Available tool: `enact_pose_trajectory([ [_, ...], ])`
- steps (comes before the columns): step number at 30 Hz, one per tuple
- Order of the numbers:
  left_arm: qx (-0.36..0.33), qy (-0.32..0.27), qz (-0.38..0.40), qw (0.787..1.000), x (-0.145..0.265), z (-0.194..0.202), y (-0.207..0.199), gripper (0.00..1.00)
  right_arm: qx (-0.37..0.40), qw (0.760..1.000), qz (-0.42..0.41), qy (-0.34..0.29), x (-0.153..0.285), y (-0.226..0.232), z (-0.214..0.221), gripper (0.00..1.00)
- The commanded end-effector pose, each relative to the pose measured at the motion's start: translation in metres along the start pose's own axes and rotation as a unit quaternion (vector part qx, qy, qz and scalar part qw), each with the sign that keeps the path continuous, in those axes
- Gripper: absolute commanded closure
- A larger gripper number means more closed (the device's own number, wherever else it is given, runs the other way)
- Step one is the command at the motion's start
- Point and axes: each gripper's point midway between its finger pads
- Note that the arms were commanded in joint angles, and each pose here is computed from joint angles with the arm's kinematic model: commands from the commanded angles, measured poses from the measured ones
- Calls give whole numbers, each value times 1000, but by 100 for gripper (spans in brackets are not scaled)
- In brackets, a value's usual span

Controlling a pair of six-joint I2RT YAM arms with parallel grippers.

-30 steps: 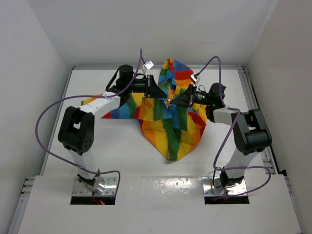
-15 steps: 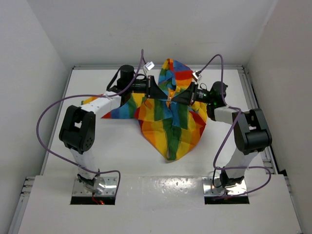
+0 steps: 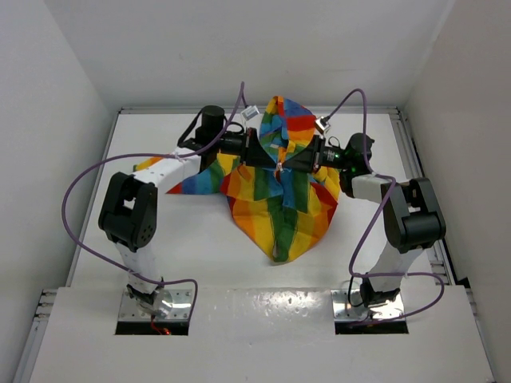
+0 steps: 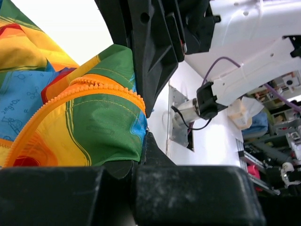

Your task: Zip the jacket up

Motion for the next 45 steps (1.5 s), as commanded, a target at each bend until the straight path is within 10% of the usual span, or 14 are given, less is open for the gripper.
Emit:
enact_pose_trajectory([
  [1, -8, 42, 61, 997, -5, 18, -27, 100, 66, 996, -13, -56, 0, 16, -34, 100],
  [24, 23, 20, 32, 999, -5, 16, -13, 79, 50, 997, -20, -57, 6, 25, -9, 100],
  [32, 32, 7, 2, 999, -6, 13, -5, 51, 51, 997, -28, -57, 7, 29, -6, 100],
  [45, 38, -12, 11, 999, -9, -4, -11, 51, 42, 997, -33, -56, 9, 30, -1, 100],
])
Point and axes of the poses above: each gripper's point midway between its finger pads, its own x axis back along the fingers, its own y axis along the line the jaws close on, z = x × y, and after that the axes turned 4 degrees about -x, right-handed
